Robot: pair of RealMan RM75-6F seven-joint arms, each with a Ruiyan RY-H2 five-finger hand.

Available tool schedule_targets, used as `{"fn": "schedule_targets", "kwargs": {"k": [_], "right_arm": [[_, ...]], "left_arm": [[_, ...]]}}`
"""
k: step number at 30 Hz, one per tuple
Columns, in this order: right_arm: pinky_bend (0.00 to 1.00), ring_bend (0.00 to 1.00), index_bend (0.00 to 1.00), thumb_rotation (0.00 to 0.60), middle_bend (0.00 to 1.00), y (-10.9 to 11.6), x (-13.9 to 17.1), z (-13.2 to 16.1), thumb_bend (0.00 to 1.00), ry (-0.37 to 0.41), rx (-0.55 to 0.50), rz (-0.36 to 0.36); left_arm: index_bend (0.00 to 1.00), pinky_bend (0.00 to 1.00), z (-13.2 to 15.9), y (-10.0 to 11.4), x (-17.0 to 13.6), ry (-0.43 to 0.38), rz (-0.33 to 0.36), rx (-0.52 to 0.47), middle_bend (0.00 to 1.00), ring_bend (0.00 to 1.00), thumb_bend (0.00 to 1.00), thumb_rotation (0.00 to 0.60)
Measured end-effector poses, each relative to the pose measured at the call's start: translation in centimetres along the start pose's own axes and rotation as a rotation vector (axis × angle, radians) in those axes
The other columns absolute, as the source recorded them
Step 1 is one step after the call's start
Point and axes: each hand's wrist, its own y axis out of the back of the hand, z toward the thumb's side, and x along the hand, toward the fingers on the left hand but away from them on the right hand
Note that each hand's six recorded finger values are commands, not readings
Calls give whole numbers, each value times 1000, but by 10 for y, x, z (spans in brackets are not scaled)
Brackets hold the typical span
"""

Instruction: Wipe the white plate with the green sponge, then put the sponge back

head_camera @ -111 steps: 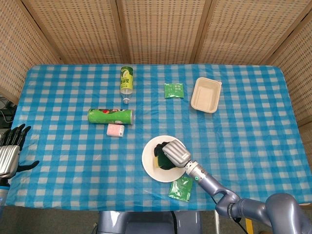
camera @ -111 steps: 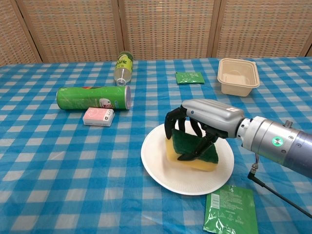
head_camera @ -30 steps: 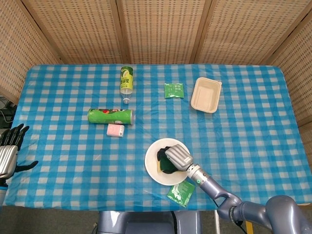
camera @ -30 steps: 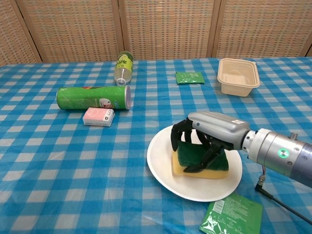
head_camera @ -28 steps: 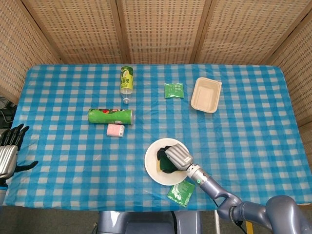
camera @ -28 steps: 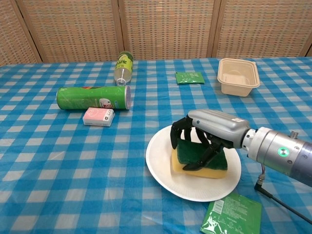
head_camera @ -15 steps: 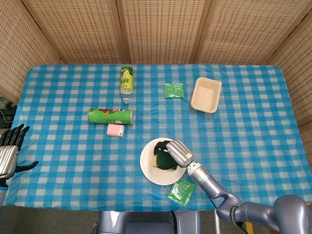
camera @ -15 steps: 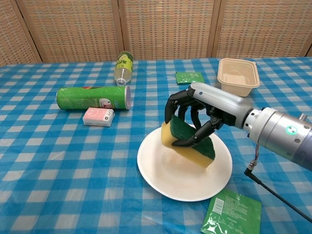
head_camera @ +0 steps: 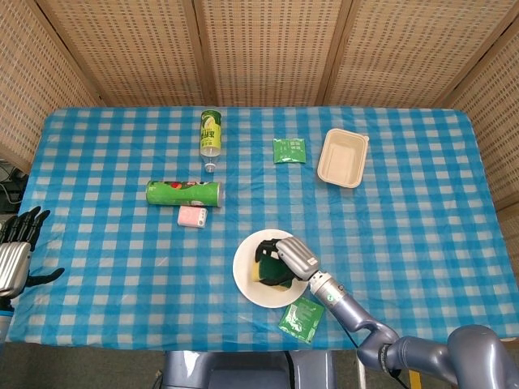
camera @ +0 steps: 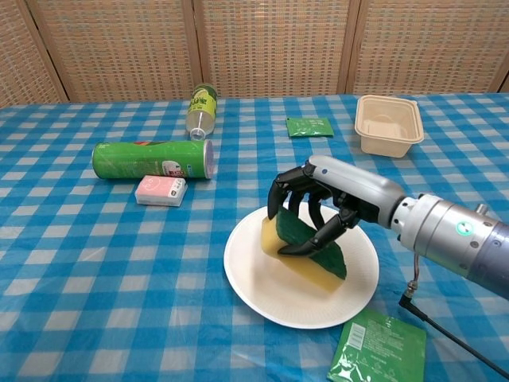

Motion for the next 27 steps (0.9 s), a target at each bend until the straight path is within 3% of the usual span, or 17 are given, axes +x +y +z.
{"fn": "schedule_targets", "kwargs": {"k": [16,27], "right_arm": [[683,513,540,600,585,-18,1,-17,384,-14,5,40],[684,513,545,600,587,4,5,1,384,74,-22,-37]], "left_arm": [[0,0,-1,0,1,4,-1,1,0,0,0,600],[0,0,-1,0,0,-1,-3,-3,0,0,0,600]]}}
